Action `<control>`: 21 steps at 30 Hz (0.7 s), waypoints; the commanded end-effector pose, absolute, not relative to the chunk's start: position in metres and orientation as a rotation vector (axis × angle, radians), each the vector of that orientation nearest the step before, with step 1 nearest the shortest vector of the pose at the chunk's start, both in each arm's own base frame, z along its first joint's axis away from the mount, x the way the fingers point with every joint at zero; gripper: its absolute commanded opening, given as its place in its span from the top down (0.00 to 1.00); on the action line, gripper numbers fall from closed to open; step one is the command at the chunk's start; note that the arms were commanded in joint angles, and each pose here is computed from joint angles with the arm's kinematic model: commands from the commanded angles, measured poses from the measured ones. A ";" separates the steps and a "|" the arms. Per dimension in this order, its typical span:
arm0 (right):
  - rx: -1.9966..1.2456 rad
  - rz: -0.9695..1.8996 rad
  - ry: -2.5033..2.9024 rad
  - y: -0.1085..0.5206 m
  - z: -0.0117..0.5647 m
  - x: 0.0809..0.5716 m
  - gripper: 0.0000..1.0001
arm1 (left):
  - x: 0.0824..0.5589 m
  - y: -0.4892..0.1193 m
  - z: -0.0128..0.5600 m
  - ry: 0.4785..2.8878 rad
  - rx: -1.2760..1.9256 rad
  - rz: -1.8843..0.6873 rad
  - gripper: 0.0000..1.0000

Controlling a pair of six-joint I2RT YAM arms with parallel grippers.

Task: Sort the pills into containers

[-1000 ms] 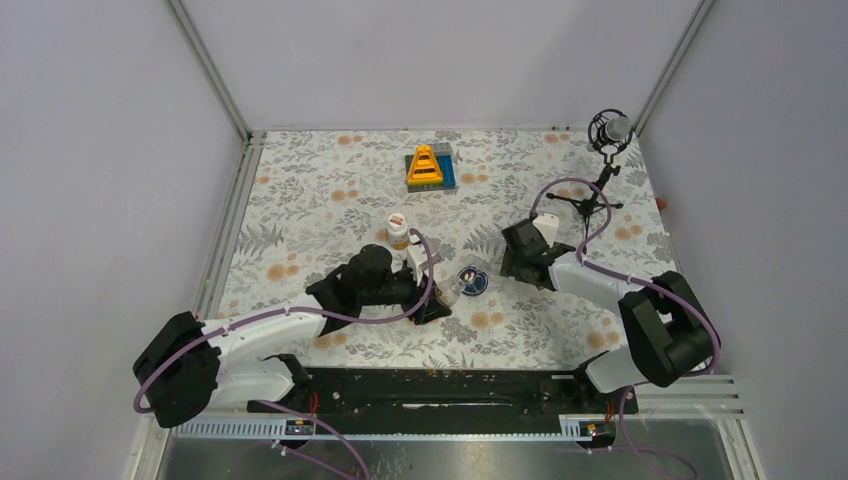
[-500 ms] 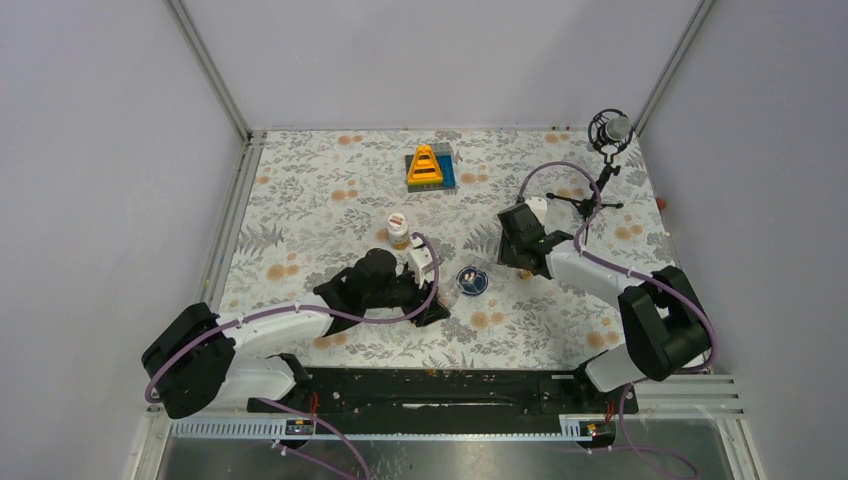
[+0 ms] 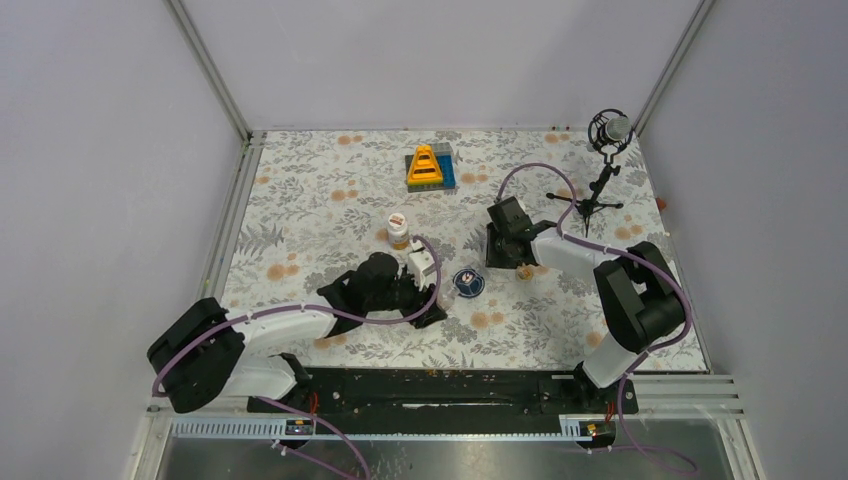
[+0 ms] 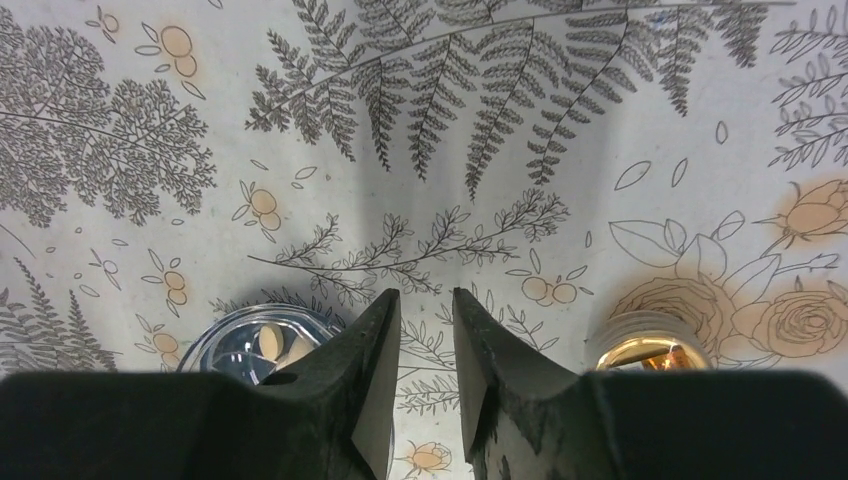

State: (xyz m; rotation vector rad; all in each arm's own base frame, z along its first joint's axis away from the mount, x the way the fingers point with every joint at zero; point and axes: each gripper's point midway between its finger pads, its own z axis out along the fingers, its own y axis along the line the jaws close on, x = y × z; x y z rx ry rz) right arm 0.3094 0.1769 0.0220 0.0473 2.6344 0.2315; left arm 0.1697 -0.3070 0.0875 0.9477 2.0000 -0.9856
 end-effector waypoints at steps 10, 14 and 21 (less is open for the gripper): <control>0.088 0.344 2.694 0.187 0.023 0.292 0.68 | 0.182 -0.308 0.083 2.015 0.932 -0.915 1.00; 0.115 0.150 2.647 0.160 0.033 0.301 0.65 | 0.187 -0.304 0.080 2.052 0.970 -0.830 1.00; 0.187 -0.051 2.538 0.122 0.071 0.310 0.56 | 0.205 -0.294 0.081 2.076 1.123 -0.590 1.00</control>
